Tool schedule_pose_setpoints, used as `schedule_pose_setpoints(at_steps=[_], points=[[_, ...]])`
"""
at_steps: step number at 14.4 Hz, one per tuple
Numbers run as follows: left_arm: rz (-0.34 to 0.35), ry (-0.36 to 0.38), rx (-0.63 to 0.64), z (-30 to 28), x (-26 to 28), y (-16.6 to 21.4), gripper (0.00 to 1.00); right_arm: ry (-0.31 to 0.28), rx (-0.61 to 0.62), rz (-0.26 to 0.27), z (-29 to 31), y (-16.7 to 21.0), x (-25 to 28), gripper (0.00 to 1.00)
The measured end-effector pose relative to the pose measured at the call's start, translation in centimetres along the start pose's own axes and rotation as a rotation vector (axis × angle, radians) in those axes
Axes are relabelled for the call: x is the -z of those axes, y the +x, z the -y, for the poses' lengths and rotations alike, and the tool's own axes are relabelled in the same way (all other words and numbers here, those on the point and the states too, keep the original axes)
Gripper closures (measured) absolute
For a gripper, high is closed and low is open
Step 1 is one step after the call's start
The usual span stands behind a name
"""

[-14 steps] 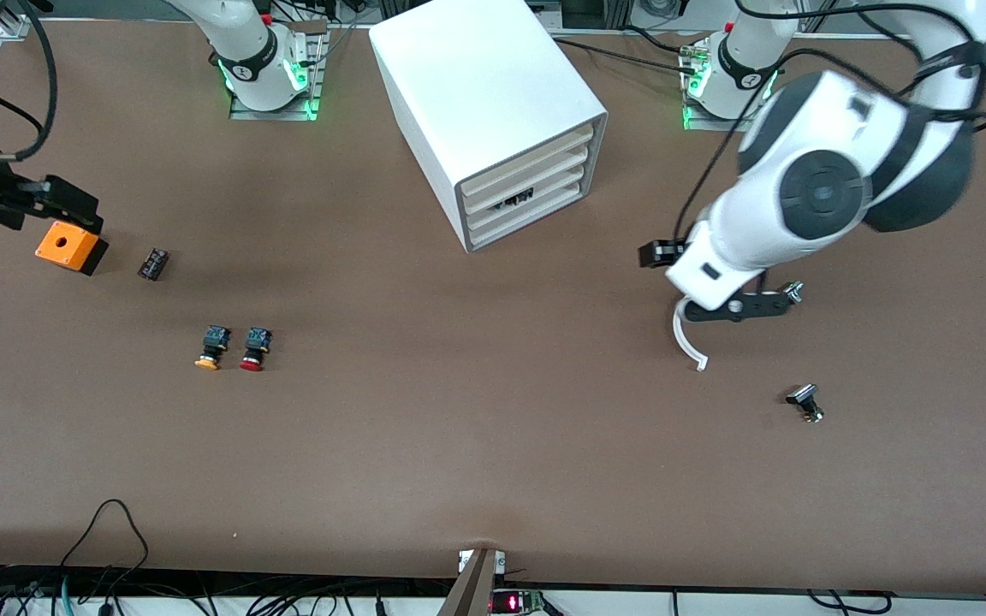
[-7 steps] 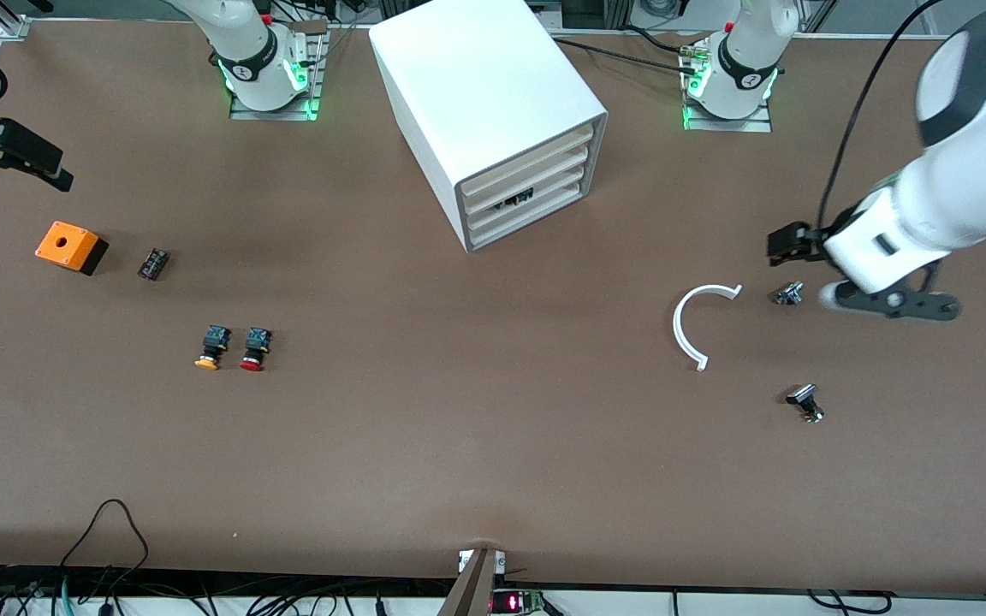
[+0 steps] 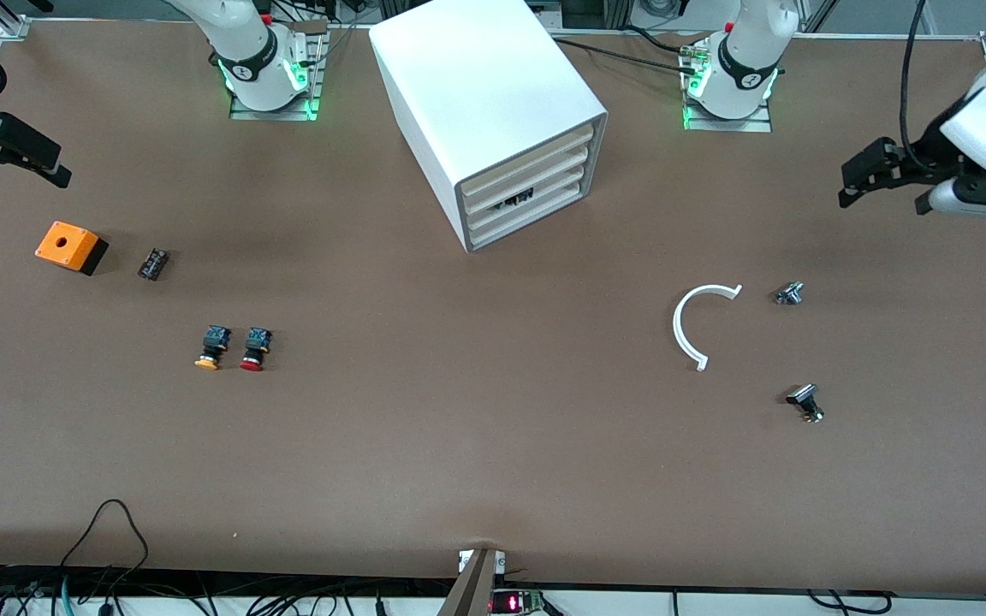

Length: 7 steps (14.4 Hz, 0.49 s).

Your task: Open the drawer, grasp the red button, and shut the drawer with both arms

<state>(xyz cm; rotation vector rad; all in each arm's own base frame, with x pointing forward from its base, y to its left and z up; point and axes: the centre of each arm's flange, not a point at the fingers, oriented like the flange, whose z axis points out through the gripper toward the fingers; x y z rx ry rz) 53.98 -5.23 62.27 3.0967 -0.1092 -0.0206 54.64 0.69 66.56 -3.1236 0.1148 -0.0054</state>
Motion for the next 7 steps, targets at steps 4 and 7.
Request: schedule_pose_setpoints(at_steps=[4, 7], points=[[0.018, 0.012, -0.002, 0.04, -0.9, 0.43, 0.0, -0.007, -0.002, -0.004, -0.07, 0.38, -0.41, 0.0], [0.027, 0.022, -0.001, 0.2, -0.99, 0.35, 0.0, -0.01, -0.003, -0.003, -0.13, 0.45, -0.51, 0.0]])
